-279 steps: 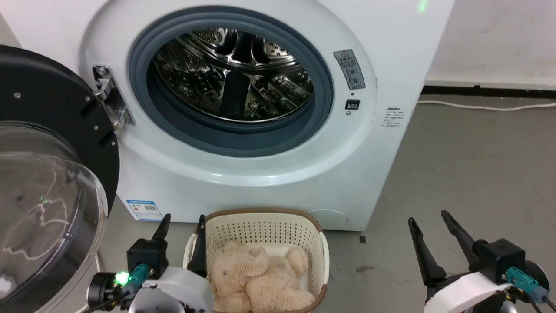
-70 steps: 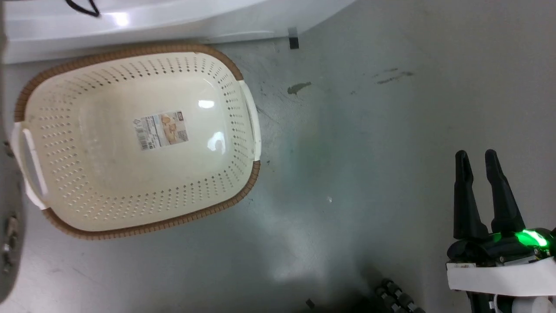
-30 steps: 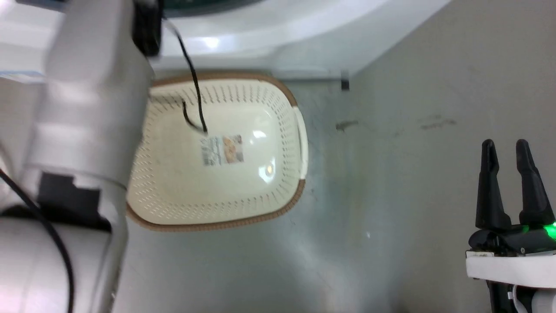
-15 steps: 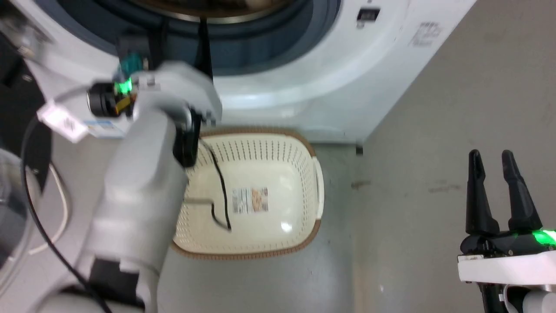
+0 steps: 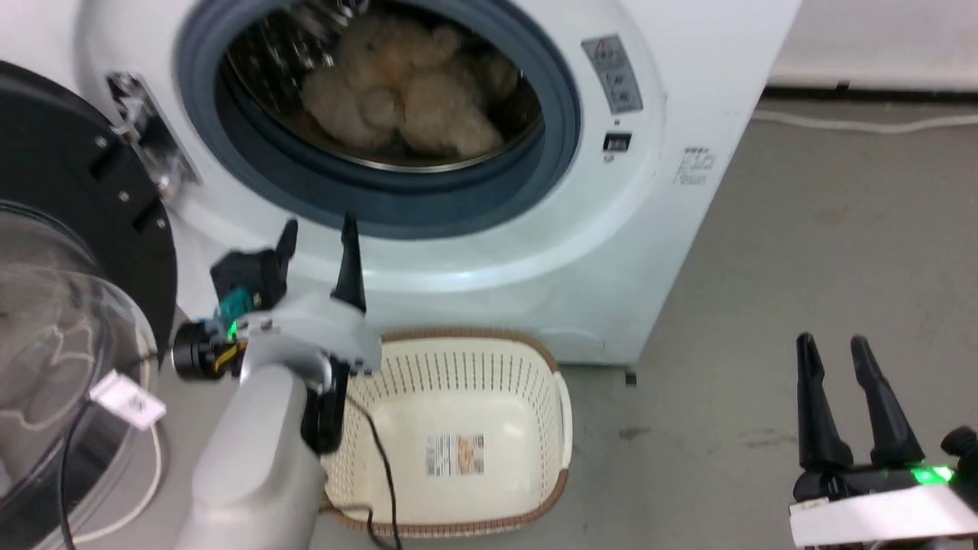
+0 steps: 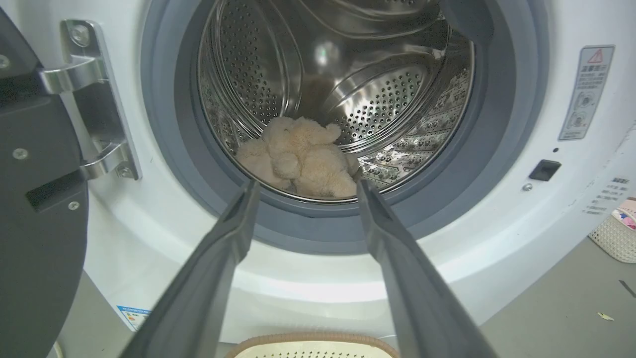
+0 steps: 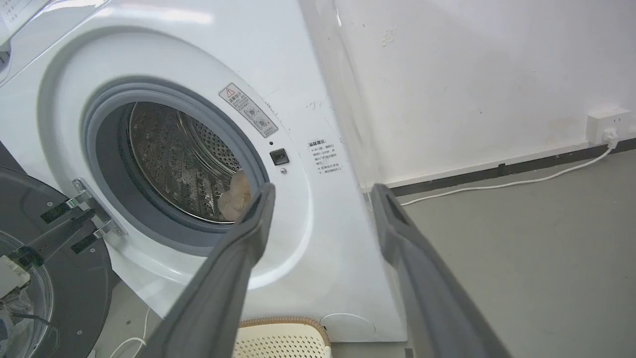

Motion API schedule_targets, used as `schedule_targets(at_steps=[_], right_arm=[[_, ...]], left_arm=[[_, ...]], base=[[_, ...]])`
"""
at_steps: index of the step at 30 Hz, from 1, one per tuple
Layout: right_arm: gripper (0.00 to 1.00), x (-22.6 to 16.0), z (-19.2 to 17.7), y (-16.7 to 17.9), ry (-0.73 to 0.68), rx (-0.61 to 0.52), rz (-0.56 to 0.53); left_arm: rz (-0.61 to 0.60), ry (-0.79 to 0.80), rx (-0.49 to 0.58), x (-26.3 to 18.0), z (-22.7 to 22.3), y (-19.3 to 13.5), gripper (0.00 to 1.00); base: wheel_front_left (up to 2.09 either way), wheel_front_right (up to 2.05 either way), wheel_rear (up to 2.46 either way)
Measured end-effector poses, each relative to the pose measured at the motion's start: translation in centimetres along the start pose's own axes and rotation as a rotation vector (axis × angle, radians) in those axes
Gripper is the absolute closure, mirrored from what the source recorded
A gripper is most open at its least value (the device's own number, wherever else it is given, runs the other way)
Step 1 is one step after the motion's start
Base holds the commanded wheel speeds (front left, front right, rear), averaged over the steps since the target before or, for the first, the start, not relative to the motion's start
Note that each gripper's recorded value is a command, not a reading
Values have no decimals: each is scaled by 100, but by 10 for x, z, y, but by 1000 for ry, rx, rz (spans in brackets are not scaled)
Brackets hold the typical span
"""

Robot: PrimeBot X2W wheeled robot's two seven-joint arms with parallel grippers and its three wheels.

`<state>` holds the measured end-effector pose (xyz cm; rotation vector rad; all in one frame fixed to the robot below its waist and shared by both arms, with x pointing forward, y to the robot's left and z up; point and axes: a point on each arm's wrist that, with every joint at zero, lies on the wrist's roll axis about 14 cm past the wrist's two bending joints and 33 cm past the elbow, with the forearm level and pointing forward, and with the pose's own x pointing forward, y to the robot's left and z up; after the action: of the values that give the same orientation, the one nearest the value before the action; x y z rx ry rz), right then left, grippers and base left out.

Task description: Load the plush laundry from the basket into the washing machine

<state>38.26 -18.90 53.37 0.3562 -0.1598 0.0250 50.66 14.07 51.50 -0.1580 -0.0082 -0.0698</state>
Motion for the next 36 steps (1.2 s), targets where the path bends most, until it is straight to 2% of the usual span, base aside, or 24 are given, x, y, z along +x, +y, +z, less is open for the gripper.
schedule_targets(at_steps=[8,14,21,36], right_arm=[[0,-25,23,7,-40,-30,17],[0,-37,34,7,-58,-79,20],[0,-45,33,7,-43,-124,24],[0,-56,22,7,12,-147,25]], left_arm=[[-22,-54,41,-57,14,-2,0],[-17,-122,65,-84,35,5,0],[12,-128,65,-112,37,17,0],[25,-86,69,-159,28,18,0]], base=[[0,0,0],[0,0,0],[0,0,0],[0,0,0]])
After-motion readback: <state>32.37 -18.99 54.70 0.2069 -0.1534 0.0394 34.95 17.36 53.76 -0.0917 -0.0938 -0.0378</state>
